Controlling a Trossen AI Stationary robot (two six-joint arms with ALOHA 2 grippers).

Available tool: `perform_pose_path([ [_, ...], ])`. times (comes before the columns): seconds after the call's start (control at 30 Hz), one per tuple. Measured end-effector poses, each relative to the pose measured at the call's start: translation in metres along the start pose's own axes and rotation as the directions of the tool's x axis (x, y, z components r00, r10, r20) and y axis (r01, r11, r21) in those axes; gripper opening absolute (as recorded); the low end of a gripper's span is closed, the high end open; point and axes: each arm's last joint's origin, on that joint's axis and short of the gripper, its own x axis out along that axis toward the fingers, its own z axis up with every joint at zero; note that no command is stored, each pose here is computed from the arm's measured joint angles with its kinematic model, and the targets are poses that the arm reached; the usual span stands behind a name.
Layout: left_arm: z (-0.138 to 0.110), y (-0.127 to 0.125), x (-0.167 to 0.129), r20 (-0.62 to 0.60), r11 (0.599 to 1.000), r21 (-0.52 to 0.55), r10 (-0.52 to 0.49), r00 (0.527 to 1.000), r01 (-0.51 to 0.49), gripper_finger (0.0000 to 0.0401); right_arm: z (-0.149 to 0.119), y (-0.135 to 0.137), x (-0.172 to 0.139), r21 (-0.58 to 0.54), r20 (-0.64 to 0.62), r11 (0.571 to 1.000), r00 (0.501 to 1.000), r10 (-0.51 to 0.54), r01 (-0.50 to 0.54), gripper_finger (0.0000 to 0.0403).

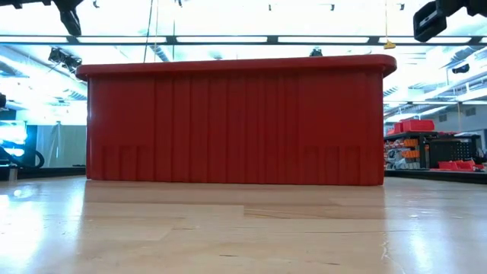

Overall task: Pick and place slides into bin
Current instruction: Return to Home Position

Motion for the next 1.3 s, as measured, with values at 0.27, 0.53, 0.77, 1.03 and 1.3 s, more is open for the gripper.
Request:
perform_pose_path([
  [0.27,0.001,0.0,0.0,0.01,1.0,-0.005,0.004,1.0,-0.004,0.01,0.003,-0.001,-0.006,-0.007,0.038,0.999,0.998,-0.042,0.042,0.011],
  [0.53,-0.026,0.006,0.005,-0.072,0.999,-0.032,0.031,0.997,-0.033,0.0092,-0.003,-0.003,-0.001,0.009,-0.02,0.997,0.997,-0.07,0.07,0.011],
  [0.77,-0.066,0.018,0.007,-0.125,0.994,-0.094,0.045,0.991,-0.057,0.0098,-0.006,-0.005,0.0,-0.023,-0.038,0.993,0.993,-0.116,0.115,0.0112],
  [1.03,-0.073,0.02,0.007,-0.098,0.999,-0.005,0.032,0.995,-0.033,0.0092,-0.008,-0.006,0.0,0.009,-0.056,0.99,0.988,-0.142,0.143,0.0112],
  [1.3,-0.076,0.021,0.007,-0.121,0.999,0.006,0.04,0.992,-0.04,0.0094,-0.008,-0.002,0.0,0.045,-0.078,0.999,0.997,-0.014,0.018,0.0112],
])
